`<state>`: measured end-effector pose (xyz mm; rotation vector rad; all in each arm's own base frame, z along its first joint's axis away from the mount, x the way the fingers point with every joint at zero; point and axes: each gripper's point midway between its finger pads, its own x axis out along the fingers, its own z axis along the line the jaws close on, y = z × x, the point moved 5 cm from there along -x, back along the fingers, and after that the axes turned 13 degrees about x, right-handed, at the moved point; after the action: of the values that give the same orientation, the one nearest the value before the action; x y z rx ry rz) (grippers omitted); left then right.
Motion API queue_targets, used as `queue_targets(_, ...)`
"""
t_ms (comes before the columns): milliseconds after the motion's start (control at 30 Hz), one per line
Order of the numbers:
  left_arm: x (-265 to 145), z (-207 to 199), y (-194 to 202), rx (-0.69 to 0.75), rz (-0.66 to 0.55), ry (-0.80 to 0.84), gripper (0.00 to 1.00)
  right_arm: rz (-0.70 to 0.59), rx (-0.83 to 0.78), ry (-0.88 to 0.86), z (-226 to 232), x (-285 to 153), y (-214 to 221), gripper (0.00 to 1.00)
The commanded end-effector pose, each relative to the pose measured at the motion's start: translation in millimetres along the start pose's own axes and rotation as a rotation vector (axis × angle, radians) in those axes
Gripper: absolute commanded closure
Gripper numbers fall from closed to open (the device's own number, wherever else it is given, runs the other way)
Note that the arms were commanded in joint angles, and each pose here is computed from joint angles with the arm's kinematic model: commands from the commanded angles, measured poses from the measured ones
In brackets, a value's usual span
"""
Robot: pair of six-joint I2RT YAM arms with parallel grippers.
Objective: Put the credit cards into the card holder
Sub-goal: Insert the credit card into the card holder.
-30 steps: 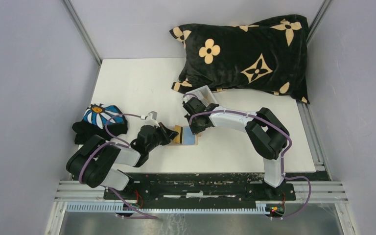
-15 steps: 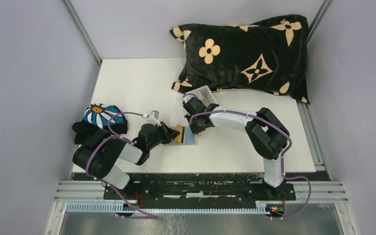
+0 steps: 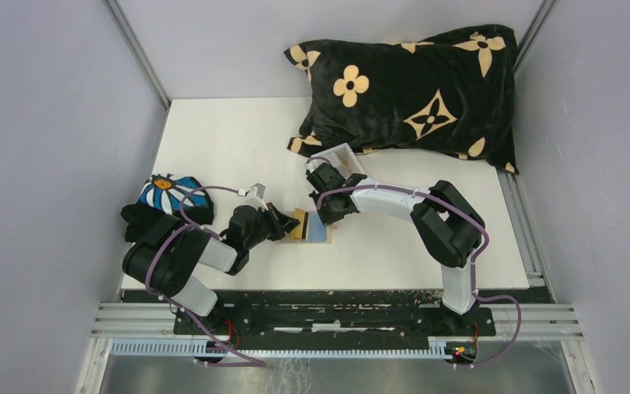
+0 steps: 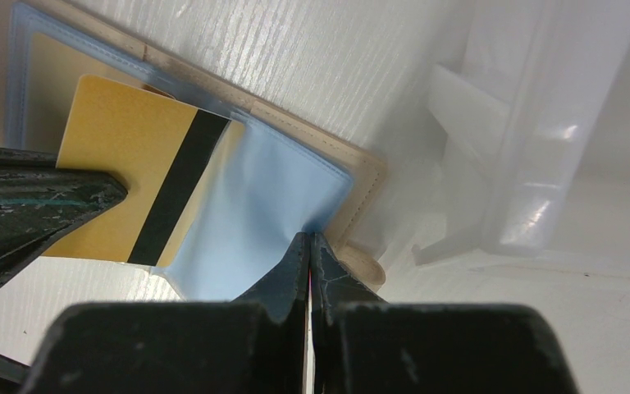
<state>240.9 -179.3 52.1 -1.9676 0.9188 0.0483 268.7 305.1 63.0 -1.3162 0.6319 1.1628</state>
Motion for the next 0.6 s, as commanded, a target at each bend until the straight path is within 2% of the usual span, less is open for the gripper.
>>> queue_targets(0,4.0,9.5,-4.7,0.063,-0.017,-0.020,0.97,0.112,-0.036,0.108,-24.0,18.9,30.8,0.99)
queue_targets(567,2.5,10.8,-15.4,0.032,-0.050,0.023,0.97,0.124,-0.038,0.116,-25.3,21.2,33.3,0.99)
